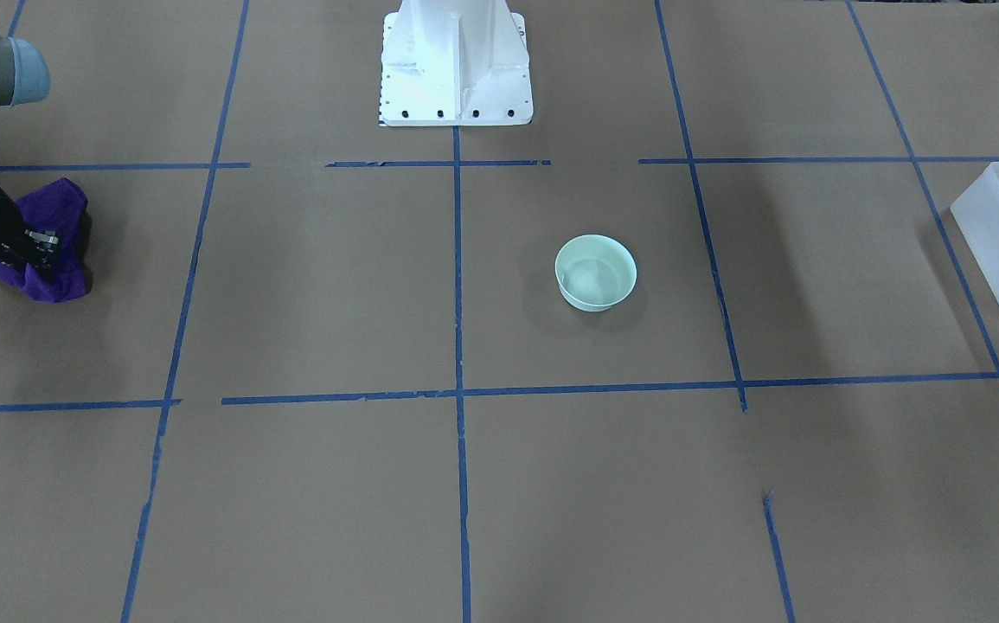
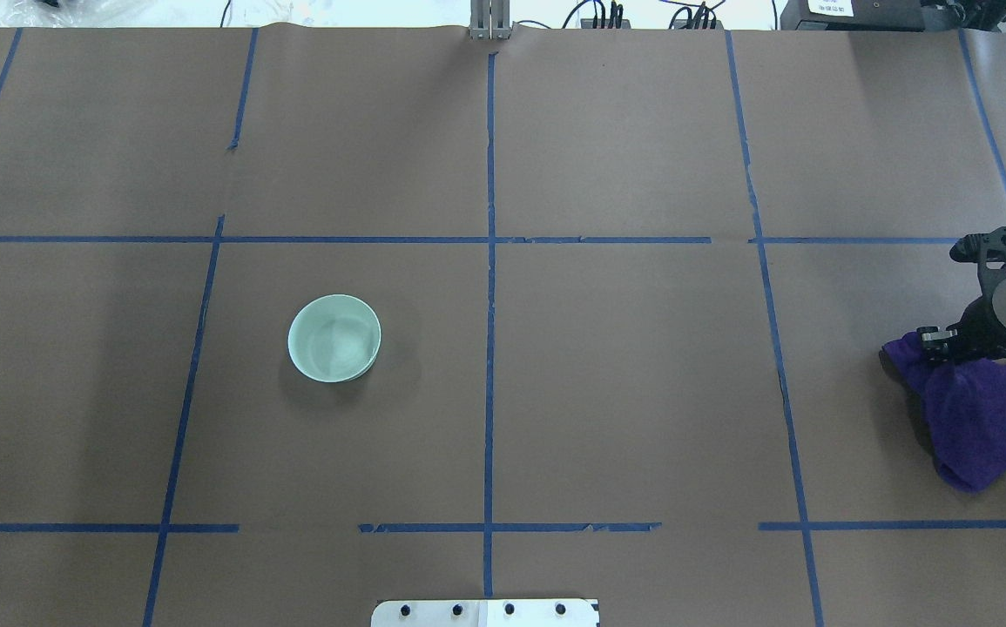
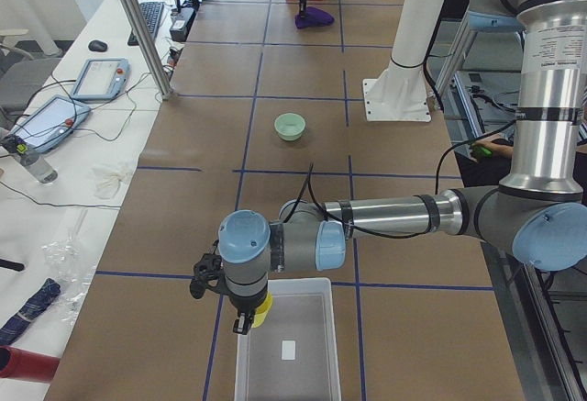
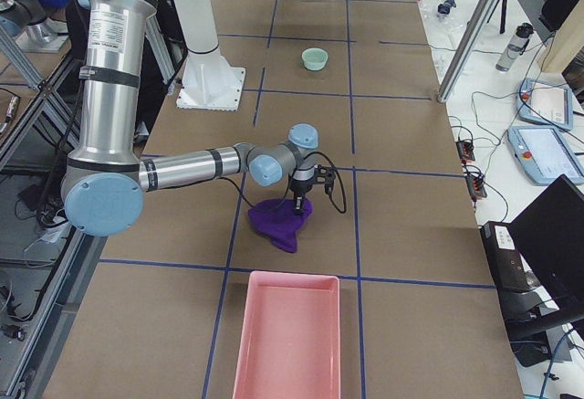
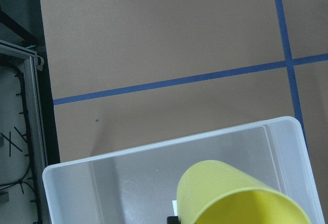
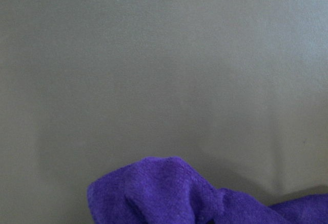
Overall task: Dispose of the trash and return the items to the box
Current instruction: 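Close the right gripper on the purple cloth, then lift the cloth toward the pink tray while left lowers cup into bin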
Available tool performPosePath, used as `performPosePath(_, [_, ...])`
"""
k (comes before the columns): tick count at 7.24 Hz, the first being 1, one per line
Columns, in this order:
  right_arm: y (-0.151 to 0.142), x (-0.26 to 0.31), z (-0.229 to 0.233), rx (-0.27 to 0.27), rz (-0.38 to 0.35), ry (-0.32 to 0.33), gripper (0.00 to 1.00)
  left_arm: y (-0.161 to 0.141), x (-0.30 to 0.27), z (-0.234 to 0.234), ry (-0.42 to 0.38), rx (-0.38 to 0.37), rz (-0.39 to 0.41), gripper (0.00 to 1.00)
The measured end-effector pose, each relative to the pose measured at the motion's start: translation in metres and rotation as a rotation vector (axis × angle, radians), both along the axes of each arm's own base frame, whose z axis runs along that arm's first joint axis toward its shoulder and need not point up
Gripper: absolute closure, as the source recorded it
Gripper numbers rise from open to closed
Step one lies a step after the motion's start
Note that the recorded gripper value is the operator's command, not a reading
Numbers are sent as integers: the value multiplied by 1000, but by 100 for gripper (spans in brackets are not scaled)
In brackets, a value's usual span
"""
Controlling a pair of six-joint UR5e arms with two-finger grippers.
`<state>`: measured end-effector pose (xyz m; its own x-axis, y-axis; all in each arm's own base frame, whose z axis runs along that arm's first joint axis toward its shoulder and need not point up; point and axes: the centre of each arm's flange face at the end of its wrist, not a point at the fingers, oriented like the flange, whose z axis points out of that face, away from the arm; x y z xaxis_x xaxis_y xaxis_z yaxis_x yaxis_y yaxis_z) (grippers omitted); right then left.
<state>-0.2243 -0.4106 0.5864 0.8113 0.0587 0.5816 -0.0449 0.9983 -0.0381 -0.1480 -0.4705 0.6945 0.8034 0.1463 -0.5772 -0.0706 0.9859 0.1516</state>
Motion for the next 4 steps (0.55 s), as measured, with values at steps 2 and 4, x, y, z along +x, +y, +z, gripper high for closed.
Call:
performPosePath(2, [-3, 20, -13, 12, 36, -19, 100, 2, 0, 3, 0, -7, -1, 100])
performPosePath(4, [1, 65, -35, 18, 105, -55, 100, 8, 4, 10, 3, -23, 1, 100])
